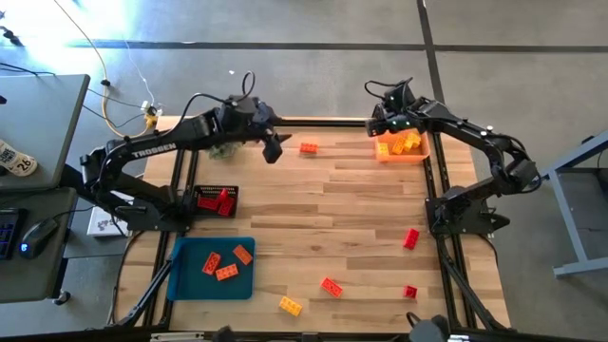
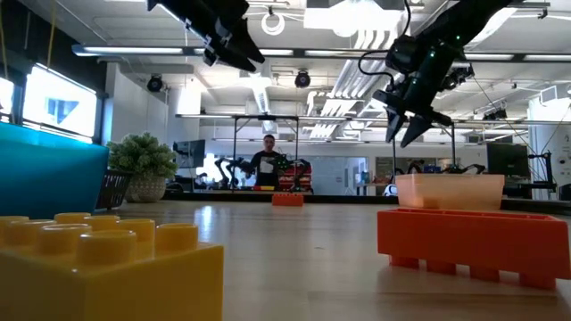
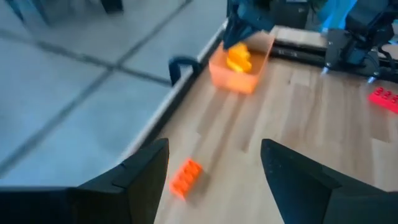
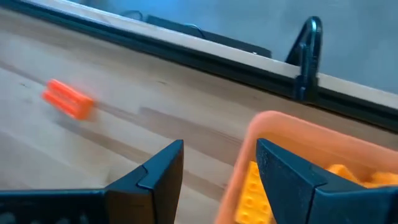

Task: Sort & place blocks by color
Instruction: Put the orange game piece into the blue bin

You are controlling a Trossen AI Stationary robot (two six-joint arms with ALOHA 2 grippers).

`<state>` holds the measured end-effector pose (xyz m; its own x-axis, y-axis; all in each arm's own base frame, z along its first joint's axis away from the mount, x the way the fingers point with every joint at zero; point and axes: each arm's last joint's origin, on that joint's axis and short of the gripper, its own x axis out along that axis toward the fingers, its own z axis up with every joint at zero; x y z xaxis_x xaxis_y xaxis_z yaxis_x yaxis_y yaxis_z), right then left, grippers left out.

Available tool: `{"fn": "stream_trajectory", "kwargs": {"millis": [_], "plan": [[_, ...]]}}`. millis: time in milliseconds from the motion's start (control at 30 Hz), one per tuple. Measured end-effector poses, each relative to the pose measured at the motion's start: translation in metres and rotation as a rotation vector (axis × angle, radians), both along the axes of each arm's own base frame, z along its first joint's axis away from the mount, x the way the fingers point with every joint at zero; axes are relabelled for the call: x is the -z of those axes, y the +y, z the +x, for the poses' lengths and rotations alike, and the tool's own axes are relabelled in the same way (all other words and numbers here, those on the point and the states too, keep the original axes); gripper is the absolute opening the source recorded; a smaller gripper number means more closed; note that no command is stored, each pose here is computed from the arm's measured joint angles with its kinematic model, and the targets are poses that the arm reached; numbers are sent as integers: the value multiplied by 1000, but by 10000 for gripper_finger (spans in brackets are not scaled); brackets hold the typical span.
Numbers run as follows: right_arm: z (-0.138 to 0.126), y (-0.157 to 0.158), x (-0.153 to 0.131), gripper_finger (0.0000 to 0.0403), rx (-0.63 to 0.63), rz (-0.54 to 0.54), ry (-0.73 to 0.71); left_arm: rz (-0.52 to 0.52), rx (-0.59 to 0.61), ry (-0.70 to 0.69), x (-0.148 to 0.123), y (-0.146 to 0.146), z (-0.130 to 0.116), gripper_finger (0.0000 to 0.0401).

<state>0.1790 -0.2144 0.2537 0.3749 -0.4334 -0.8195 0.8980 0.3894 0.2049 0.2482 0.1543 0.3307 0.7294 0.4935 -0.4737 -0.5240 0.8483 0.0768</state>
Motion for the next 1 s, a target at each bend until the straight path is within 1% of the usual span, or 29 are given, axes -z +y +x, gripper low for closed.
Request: {"fn": "stream_trajectory", "kwargs": {"millis": [133, 233, 300, 467, 700, 833, 1000], "plan": [[3, 0, -2, 188, 39, 54, -105, 132, 19, -17, -6, 13, -1, 243], [8, 2, -3, 188, 30, 100, -177, 189, 45, -41, -8, 26, -4, 242], [13, 5, -4, 188, 22, 119, -210, 203, 80, -65, -8, 35, -5, 242], [29, 15, -7, 188, 24, 136, -275, 197, 134, -95, 4, 60, -4, 242], [48, 33, -10, 188, 30, 120, -306, 213, 247, -50, 32, 84, 5, 242], [56, 43, -10, 188, 60, 109, -297, 172, 297, -13, 55, 93, 13, 242], [64, 54, -9, 188, 68, 84, -282, 115, 308, 26, 83, 103, 23, 242]]}}
